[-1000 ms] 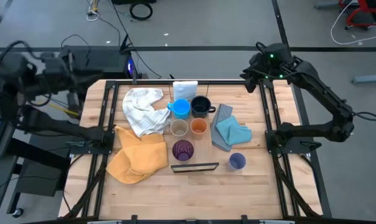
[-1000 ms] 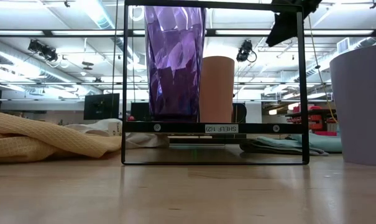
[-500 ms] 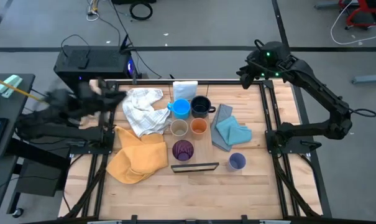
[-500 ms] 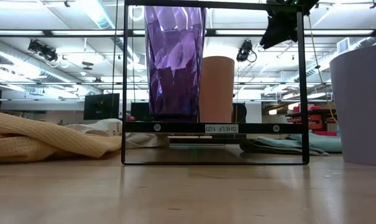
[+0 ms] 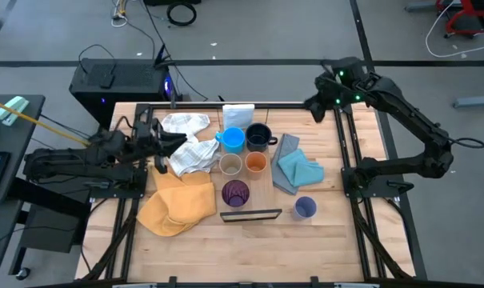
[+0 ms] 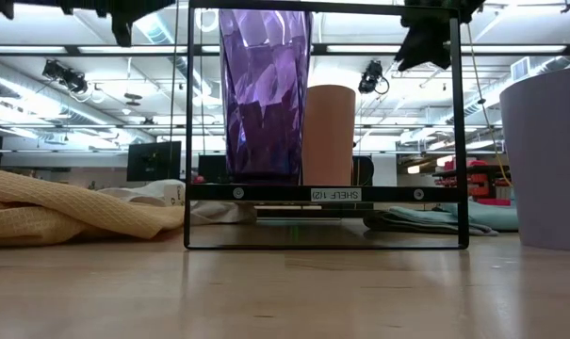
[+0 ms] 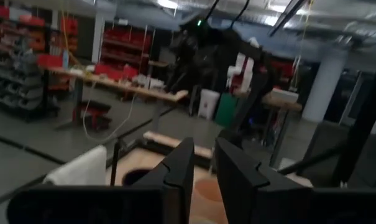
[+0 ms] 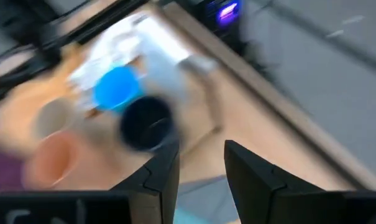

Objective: Stack small to large cups/mugs on shelf
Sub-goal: Remove the orange cup from the shelf

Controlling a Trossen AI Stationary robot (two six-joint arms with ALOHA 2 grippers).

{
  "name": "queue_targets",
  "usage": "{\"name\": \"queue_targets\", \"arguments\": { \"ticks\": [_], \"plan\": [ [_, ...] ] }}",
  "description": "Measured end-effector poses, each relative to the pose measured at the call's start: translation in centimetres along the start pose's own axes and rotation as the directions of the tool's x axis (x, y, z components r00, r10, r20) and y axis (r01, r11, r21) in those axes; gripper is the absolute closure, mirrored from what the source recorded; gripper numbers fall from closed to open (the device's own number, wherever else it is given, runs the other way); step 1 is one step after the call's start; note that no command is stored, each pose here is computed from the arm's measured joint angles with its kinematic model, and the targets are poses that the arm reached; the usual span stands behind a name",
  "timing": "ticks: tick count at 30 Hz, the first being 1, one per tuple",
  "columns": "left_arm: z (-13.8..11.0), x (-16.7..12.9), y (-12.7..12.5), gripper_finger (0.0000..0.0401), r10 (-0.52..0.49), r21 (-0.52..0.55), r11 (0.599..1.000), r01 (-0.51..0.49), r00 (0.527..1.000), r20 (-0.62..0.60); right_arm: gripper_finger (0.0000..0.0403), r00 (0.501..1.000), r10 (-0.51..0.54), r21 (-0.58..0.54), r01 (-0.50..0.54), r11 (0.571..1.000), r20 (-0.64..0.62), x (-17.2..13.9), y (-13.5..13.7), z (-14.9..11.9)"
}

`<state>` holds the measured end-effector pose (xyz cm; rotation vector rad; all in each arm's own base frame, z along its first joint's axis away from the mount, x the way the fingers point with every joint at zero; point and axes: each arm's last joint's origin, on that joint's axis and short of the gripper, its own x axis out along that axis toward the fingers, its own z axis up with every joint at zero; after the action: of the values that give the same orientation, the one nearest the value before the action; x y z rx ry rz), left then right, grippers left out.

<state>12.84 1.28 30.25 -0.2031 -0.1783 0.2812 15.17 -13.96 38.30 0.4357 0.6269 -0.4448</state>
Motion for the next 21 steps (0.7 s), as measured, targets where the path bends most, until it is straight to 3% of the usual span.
{"name": "queue_targets", "arguments": {
  "ticks": [4,9,17,21],
  "plan": [
    [-0.9,0.0,0.2,0.0326,0.005,0.021,1.0,-0.004,1.0,-0.022,0.027,0.983,0.153,-0.018,-0.156,0.988,-0.105,-0.2,2.6,-1.3],
    [-2.0,0.0,0.4,0.0316,0.012,0.059,0.998,-0.009,0.998,-0.059,0.027,0.944,0.237,-0.044,-0.254,0.966,-0.228,0.2,6.3,-2.7],
    [-5.0,-0.2,0.8,0.0331,-0.04,0.016,0.999,0.043,0.989,-0.146,0.027,0.957,0.187,-0.029,-0.198,0.98,-0.22,0.4,8.8,-3.3],
    [-5.7,-1.1,1.2,0.0343,-0.063,-0.011,0.998,0.062,0.996,-0.069,0.027,0.961,0.184,0.023,-0.183,0.983,-0.208,0.4,9.1,-3.3]
  ]
}}
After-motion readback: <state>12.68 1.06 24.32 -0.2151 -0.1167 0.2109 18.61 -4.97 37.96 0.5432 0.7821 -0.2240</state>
